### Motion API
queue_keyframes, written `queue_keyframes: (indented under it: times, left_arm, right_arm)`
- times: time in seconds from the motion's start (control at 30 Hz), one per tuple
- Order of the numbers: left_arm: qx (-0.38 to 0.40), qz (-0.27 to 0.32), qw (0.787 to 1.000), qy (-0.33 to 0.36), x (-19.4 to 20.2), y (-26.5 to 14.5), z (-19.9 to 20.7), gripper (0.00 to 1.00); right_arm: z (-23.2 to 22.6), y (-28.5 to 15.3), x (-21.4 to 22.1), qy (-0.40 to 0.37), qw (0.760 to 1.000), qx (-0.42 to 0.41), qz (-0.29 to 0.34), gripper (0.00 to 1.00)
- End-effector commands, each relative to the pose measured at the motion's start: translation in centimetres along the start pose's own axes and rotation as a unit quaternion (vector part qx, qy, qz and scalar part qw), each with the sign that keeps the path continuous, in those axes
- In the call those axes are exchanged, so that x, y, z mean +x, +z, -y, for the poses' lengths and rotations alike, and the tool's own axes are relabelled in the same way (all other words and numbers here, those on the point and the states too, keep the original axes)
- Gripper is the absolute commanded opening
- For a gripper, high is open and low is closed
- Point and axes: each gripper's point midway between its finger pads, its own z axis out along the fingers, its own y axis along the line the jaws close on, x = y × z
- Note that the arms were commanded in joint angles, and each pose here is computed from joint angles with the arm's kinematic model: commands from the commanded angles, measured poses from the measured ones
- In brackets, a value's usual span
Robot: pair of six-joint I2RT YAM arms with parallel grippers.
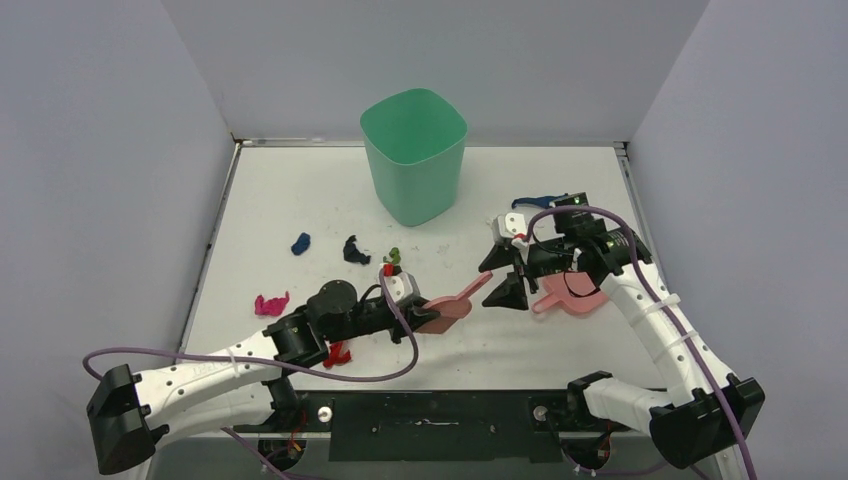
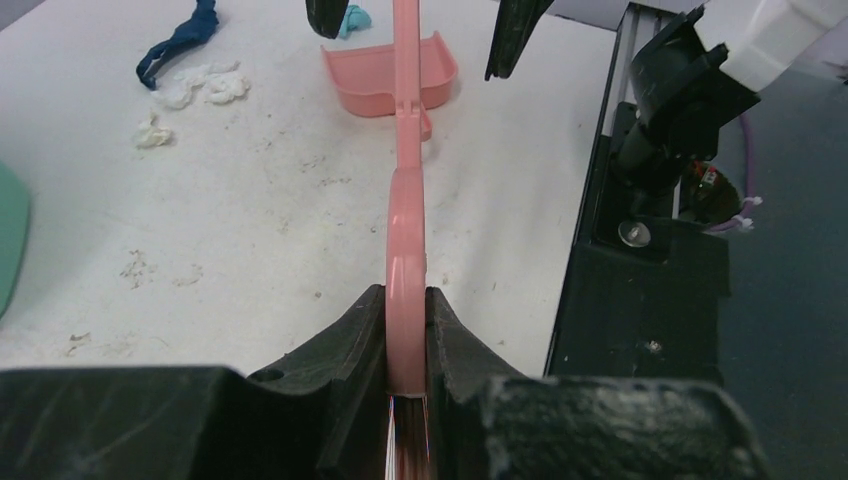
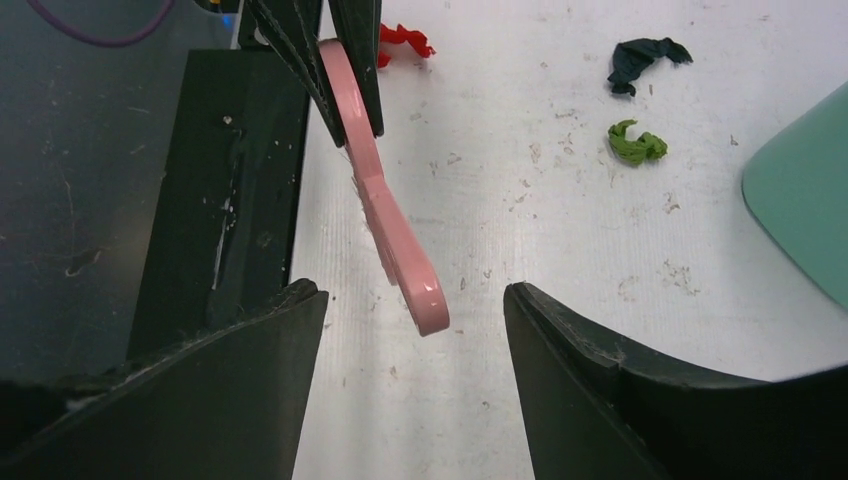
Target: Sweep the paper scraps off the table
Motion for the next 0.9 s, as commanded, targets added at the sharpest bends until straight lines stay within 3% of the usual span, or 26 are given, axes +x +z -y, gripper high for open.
queue_keyframes:
  times: [0.0, 0.1, 0.4, 0.63, 0.87]
  left_arm:
    - [0.044, 0.066, 0.996, -0.029, -3.5, 0.2, 1.1, 0.0]
    - [0.049, 0.076, 0.995, -0.041, -3.9, 0.1, 0.9, 0.0]
    - [0.066, 0.068, 0.994, -0.058, -3.5, 0.6, 0.8, 0.0]
    - [0.063, 0.064, 0.994, -0.057, -3.3, 0.7, 0.6, 0.0]
    - [0.066, 0.058, 0.994, -0.058, -3.1, 0.9, 0.6, 0.0]
  right_arm:
    - [-0.2, 0.8, -2.0, 0.007, 0.998, -0.029, 0.046, 0.62]
    - [-0.3, 0.9, -2.3, 0.008, 0.998, -0.034, 0.05, 0.56]
    - [-1.4, 0.6, -2.8, 0.012, 0.997, -0.042, 0.06, 0.49]
    - [-1.8, 0.5, -2.7, 0.017, 0.997, -0.044, 0.06, 0.36]
    - [-2.1, 0.5, -2.7, 0.015, 0.997, -0.044, 0.066, 0.34]
